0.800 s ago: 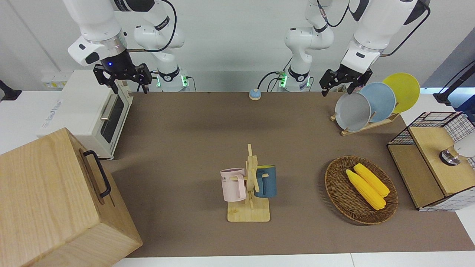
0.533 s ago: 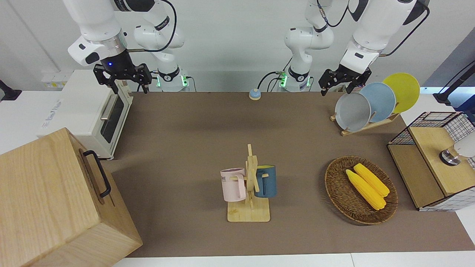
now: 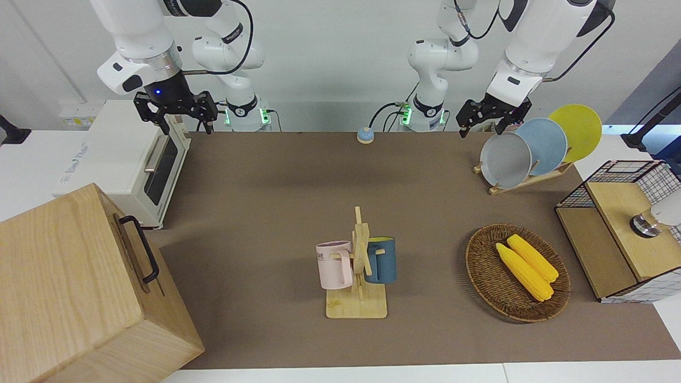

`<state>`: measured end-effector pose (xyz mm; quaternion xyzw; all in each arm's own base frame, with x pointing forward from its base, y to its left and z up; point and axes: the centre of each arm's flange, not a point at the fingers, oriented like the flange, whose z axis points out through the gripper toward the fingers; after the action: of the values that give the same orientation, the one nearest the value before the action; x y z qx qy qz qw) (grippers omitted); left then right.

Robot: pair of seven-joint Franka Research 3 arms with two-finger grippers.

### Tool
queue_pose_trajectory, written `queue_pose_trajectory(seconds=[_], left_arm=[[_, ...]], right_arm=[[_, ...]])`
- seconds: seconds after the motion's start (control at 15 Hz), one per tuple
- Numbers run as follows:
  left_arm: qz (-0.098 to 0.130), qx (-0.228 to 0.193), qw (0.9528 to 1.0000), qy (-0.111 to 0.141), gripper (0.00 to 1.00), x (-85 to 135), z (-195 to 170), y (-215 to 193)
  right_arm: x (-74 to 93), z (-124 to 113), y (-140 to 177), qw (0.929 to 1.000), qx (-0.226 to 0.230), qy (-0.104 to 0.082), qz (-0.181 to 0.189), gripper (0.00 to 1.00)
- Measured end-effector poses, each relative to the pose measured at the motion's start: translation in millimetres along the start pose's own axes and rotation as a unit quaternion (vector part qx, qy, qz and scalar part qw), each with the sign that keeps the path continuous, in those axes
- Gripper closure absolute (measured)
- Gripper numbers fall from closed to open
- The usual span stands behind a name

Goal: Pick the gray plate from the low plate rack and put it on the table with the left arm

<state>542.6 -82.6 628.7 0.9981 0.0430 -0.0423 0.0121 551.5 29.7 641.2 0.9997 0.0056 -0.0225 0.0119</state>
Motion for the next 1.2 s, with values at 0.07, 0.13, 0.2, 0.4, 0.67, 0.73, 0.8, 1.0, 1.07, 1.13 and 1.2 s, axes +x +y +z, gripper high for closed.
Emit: queue_pose_trajectory(seconds=[0.07,0.13,0.2,0.4,0.67,0.73,0.8,1.0,1.07,1.13,1.2], left_arm=[[0.000,0.000,1.0000,0.000,0.00,0.0,0.0,0.0],[0.000,0.000,1.0000,0.000,0.00,0.0,0.0,0.0],[0.000,0.000,1.0000,0.000,0.00,0.0,0.1,-0.1],[-0.002,0.000,1.0000,0.000,0.00,1.1,0.3,-4.4],[-0.006,-0.002,1.0000,0.002,0.00,5.8,-2.0,-32.1],[-0.011,-0.003,0.9999,0.003,0.00,6.8,-3.8,-43.1],[-0.015,-0.003,0.9999,0.005,0.00,7.3,-5.8,-54.0],[-0.012,0.006,0.9998,0.014,0.00,4.6,-14.1,-86.8],[-0.012,0.008,0.9998,0.016,0.00,2.0,-16.8,-98.3],[-0.011,0.009,0.9998,0.016,0.00,-0.5,-17.5,-107.6],[-0.009,0.009,0.9998,0.015,0.00,-3.2,-17.0,-116.7]], right_arm=[[0.0,0.0,0.0,1.0000,0.000,0.000,0.000,0.01],[0.0,0.0,0.0,1.0000,0.000,0.000,0.000,0.01],[0.0,0.0,0.0,1.0000,0.000,0.000,0.000,0.01],[0.0,0.0,0.0,1.0000,0.000,0.000,0.000,0.01],[0.0,0.0,0.0,1.0000,0.000,0.000,0.000,0.01],[0.0,0.0,0.0,1.0000,0.000,0.000,0.000,0.01],[0.0,0.0,0.0,1.0000,0.000,0.000,0.000,0.01],[0.0,0.0,0.0,1.0000,0.000,0.000,0.000,0.01],[0.0,0.0,0.0,1.0000,0.000,0.000,0.000,0.01],[0.0,0.0,0.0,1.0000,0.000,0.000,0.000,0.01],[0.0,0.0,0.0,1.0000,0.000,0.000,0.000,0.01]])
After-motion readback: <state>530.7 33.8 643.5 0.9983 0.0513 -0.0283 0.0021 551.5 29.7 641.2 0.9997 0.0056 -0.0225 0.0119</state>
